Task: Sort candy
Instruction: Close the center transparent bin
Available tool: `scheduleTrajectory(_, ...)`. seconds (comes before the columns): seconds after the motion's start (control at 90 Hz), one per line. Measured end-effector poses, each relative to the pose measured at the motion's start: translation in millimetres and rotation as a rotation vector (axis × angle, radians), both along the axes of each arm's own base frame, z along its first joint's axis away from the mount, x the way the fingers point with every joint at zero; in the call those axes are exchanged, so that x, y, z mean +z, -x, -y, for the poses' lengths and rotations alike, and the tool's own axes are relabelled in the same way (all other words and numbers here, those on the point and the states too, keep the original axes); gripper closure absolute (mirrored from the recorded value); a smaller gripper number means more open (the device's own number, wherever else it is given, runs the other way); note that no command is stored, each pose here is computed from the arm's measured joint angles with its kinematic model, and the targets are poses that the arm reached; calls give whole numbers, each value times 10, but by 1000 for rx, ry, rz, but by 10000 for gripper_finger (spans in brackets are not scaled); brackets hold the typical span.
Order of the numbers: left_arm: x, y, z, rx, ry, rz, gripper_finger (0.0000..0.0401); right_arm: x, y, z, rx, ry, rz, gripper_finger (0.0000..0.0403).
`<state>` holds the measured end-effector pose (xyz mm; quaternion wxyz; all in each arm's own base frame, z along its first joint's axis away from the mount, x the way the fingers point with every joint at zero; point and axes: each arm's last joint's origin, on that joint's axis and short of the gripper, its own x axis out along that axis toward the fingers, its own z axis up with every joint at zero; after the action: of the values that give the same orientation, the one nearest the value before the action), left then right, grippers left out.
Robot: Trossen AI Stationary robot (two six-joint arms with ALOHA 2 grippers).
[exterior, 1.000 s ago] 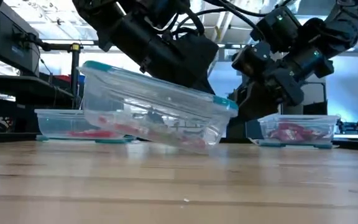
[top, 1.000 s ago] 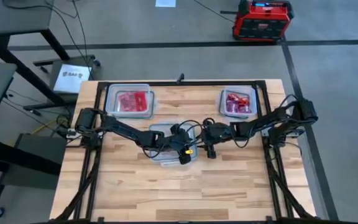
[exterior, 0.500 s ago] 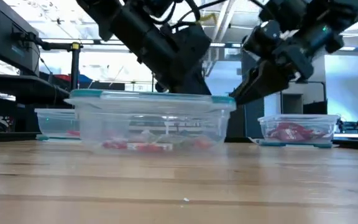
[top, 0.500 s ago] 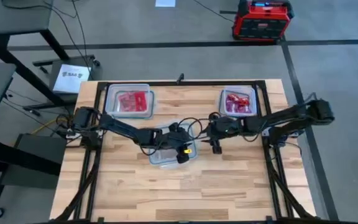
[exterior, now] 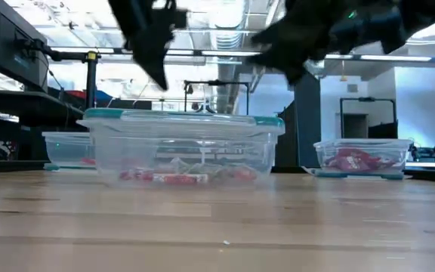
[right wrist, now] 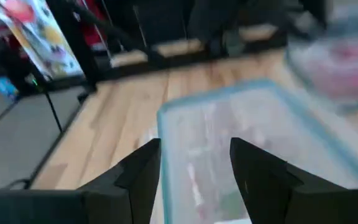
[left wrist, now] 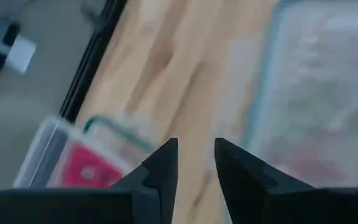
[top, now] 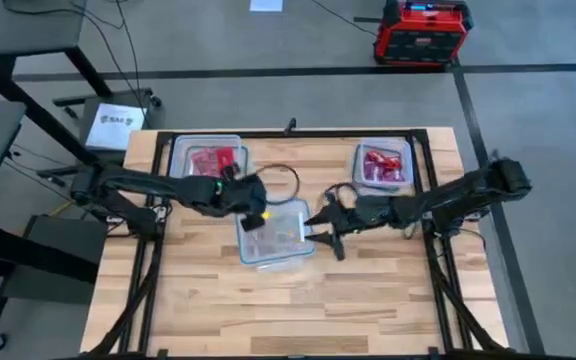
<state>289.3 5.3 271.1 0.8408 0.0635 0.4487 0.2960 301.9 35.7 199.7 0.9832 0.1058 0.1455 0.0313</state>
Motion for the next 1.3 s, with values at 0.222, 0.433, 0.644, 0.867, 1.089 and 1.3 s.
scheduleTrajectory(0.222,-333,35,-129,57,149,64,309,-420,-371,-19,-19,24,-191,223)
scheduleTrajectory(0.433,-480,43,28,122,475,164,309,-413,-281,128,5,176,-377,223)
scheduleTrajectory(0.644,-450,-142,319,43,628,378,309,-110,67,364,89,422,-512,223)
scheduleTrajectory(0.867,-304,-346,477,-91,579,483,310,342,340,551,-27,339,-406,223)
scheduleTrajectory(1.089,-284,-221,28,158,203,276,314,153,285,349,26,182,-362,223)
scheduleTrajectory(1.3,-618,-282,-247,185,351,167,315,-233,102,216,38,163,-477,223)
